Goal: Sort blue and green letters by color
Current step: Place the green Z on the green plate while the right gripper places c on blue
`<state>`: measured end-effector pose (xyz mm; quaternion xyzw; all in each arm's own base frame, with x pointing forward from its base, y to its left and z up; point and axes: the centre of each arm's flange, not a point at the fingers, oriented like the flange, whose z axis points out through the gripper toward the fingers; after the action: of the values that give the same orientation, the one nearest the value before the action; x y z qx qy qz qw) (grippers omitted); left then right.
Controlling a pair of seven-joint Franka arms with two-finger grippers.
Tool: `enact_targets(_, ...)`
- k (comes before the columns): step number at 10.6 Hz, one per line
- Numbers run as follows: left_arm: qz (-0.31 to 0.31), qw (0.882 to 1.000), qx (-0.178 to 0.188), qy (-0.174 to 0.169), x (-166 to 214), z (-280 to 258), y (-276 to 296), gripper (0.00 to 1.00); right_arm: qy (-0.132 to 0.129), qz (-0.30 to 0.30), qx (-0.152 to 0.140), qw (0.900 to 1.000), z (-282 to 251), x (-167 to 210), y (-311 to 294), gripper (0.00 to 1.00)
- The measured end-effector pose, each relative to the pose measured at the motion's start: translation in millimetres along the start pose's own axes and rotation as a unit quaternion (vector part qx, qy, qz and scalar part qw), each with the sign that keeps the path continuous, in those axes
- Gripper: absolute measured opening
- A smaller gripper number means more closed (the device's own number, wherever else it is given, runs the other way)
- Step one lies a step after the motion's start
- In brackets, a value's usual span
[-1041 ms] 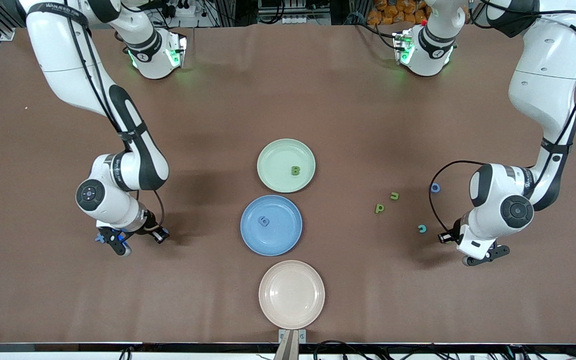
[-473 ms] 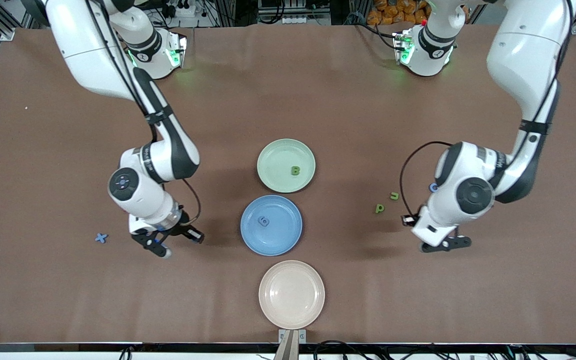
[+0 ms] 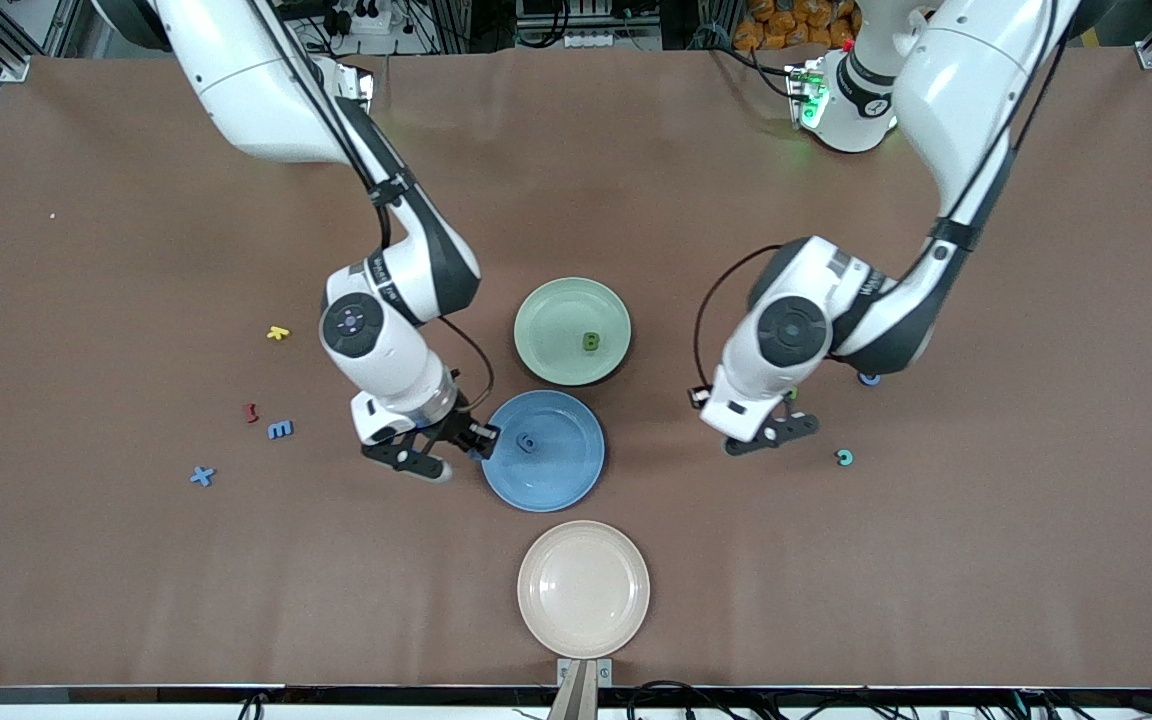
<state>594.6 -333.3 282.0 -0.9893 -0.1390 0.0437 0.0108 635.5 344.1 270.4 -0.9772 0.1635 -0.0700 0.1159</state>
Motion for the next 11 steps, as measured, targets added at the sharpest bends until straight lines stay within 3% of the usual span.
enact_targets(4, -0.064, 0.996, -0.011, -0.062, -76, 25, 62, 0.35, -0.014, -0.017, 0.012, 1.000, 17, -40, -33, 0.38)
enact_targets(6, -0.080, 0.992, -0.022, -0.100, -92, 32, 73, 0.35, 0.004, -0.024, 0.037, 0.999, 21, -49, -48, 0.56)
enact_targets(9, -0.086, 0.987, -0.024, -0.133, -108, 51, 84, 0.35, 0.014, -0.034, 0.051, 0.998, 21, -58, -59, 0.97)
enact_targets(11, -0.091, 0.984, -0.040, -0.146, -119, 60, 95, 0.35, 0.017, -0.034, 0.053, 0.998, 19, -56, -60, 1.00)
